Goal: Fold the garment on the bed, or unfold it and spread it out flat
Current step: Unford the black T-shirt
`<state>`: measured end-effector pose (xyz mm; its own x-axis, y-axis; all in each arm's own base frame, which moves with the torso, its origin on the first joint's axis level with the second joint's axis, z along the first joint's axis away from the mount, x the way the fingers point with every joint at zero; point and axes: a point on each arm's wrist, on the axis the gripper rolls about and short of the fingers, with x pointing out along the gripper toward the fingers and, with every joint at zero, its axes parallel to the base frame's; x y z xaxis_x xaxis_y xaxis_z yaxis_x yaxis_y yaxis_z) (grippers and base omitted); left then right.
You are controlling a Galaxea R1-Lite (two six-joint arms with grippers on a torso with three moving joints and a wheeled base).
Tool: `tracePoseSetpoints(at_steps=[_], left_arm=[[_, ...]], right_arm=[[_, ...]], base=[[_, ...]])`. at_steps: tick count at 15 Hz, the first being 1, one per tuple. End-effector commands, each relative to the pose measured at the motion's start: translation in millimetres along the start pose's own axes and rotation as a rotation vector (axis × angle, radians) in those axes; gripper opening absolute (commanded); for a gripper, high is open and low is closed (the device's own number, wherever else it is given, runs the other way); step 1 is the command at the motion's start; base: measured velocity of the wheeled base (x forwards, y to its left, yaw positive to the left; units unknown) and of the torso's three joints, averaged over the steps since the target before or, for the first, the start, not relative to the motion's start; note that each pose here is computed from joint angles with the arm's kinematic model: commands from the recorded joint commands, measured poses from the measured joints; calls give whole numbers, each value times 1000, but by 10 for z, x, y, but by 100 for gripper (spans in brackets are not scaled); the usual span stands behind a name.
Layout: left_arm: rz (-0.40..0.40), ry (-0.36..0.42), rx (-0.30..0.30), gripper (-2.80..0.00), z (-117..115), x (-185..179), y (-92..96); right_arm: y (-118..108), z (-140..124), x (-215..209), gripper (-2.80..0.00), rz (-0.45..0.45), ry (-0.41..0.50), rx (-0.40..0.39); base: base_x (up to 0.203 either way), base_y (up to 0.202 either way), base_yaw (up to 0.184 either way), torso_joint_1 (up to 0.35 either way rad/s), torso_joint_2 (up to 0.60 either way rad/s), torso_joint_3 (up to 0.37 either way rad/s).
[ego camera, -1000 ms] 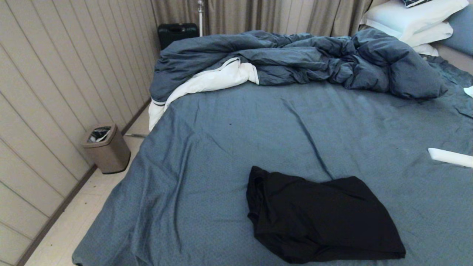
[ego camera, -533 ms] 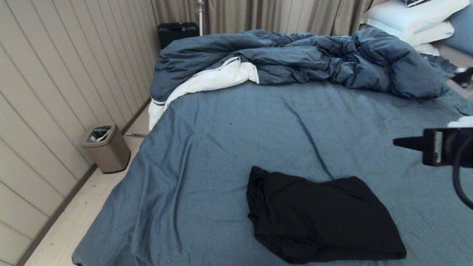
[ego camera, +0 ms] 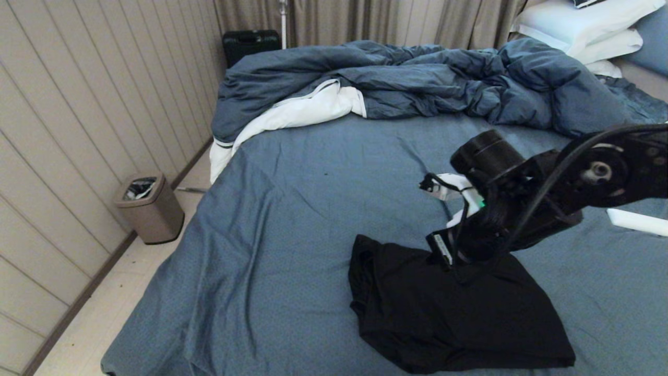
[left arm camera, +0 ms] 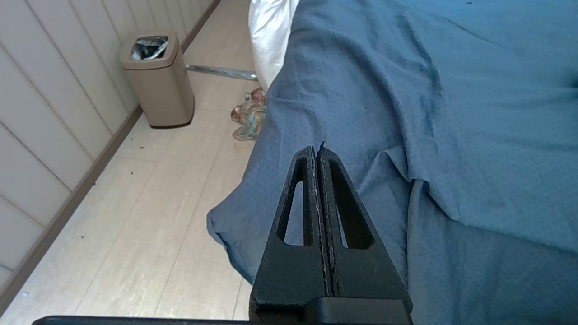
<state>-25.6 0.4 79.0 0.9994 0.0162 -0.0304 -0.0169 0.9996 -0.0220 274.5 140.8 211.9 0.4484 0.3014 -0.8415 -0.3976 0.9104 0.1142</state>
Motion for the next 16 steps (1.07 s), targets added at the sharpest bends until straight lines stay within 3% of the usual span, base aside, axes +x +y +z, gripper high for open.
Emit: tracePoseSetpoints(at_steps=[1, 8, 12, 16], left_arm=[[1, 2, 0, -280, 0, 1, 0], [1, 2, 0, -280, 0, 1, 0], [1, 1, 0, -280, -1, 0, 0], [1, 1, 0, -280, -1, 1, 0]], right_arm=[[146, 6, 217, 0, 20, 56, -39], [653, 60, 266, 0, 86, 38, -168], [868, -22, 545, 0, -103, 67, -255], [929, -63, 682, 0, -139, 94, -286]], base=[[0, 0, 0, 0, 0, 0], [0, 0, 0, 0, 0, 0], [0, 0, 0, 0, 0, 0], [0, 0, 0, 0, 0, 0]])
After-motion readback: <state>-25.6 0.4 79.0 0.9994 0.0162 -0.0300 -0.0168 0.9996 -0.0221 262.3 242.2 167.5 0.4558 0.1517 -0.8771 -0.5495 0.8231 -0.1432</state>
